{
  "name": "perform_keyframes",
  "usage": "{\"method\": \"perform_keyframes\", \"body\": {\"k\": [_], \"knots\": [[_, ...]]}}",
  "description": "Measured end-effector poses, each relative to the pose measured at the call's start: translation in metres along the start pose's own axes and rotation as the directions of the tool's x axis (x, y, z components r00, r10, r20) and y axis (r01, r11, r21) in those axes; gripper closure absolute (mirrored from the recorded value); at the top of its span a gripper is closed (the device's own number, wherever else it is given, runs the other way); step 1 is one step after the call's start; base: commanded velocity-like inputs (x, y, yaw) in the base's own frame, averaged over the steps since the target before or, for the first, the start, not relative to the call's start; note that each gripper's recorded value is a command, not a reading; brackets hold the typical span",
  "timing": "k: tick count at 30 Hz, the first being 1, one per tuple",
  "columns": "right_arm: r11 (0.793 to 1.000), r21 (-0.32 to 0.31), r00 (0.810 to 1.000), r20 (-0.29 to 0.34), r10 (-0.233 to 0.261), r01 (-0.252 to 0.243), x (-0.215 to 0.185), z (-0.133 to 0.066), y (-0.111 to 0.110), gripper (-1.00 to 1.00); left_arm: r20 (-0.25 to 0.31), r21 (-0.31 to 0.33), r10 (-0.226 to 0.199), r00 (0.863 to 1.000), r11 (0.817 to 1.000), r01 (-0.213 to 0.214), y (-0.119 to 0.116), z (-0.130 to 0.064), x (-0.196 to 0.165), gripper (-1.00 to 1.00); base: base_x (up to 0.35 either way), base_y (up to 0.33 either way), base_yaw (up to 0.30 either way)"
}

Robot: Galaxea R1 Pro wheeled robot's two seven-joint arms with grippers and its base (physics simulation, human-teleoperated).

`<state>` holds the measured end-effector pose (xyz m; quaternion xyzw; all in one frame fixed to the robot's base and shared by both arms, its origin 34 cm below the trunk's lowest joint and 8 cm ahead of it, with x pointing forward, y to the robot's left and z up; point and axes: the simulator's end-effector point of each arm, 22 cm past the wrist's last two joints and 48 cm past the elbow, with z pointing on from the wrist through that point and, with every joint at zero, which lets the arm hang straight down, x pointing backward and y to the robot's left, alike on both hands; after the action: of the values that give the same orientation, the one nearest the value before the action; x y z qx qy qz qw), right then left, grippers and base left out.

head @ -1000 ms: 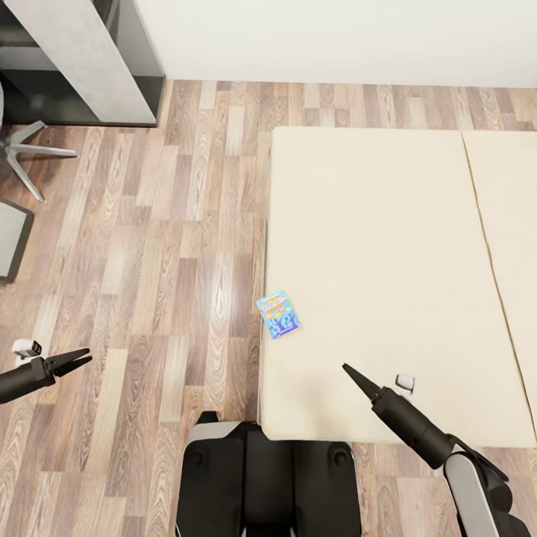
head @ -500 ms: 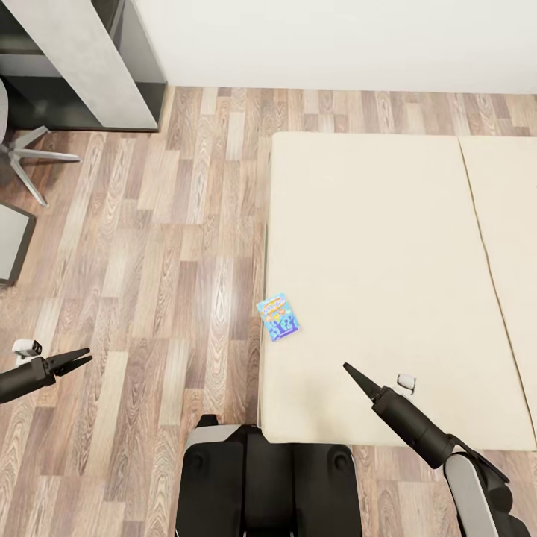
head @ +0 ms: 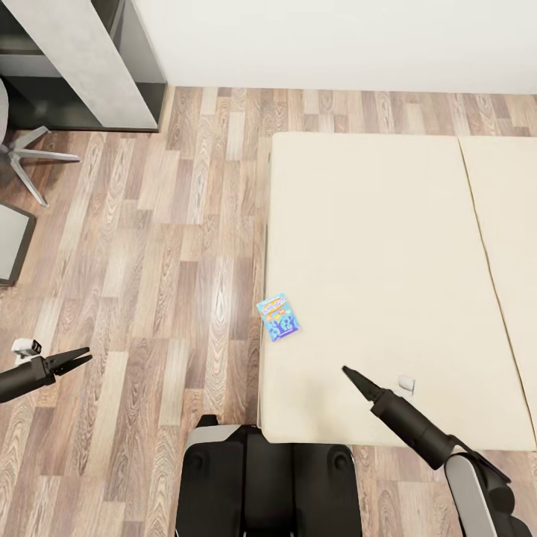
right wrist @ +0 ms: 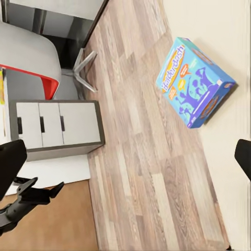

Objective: Put all the toys in the child's room - the three board games (two on the bed and one on the table), the two jigsaw puzzles on the table, and the tennis ball on the table - inside the toy box on the table in the child's room.

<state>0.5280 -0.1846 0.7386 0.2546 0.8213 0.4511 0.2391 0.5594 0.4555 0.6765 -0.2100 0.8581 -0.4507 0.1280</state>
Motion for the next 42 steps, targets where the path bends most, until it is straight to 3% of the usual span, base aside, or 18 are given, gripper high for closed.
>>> {"method": "perform_keyframes", "body": {"k": [21, 29, 42], "knots": [[0.999, 0.048, 1.0, 0.019, 0.01, -0.011, -0.004, -0.007, -0.015, -1.0, -0.002, 0.007, 0.001, 1.0, 1.0, -0.001, -0.003, 0.003, 0.001, -1.0, 0.0, 0.0, 0.0], [0.999, 0.04, 0.997, 0.064, -0.039, 0.037, -0.016, -0.006, -0.009, -1.0, 0.005, 0.014, 0.009, 1.0, 1.0, -0.009, -0.009, 0.002, -0.003, -1.0, 0.0, 0.0, 0.0], [0.998, 0.027, 0.995, 0.081, -0.058, 0.056, -0.022, -0.007, 0.0, -1.0, 0.014, 0.026, 0.019, 1.0, 0.999, -0.02, -0.018, 0.0, -0.007, -1.0, 0.0, 0.0, 0.0]]}}
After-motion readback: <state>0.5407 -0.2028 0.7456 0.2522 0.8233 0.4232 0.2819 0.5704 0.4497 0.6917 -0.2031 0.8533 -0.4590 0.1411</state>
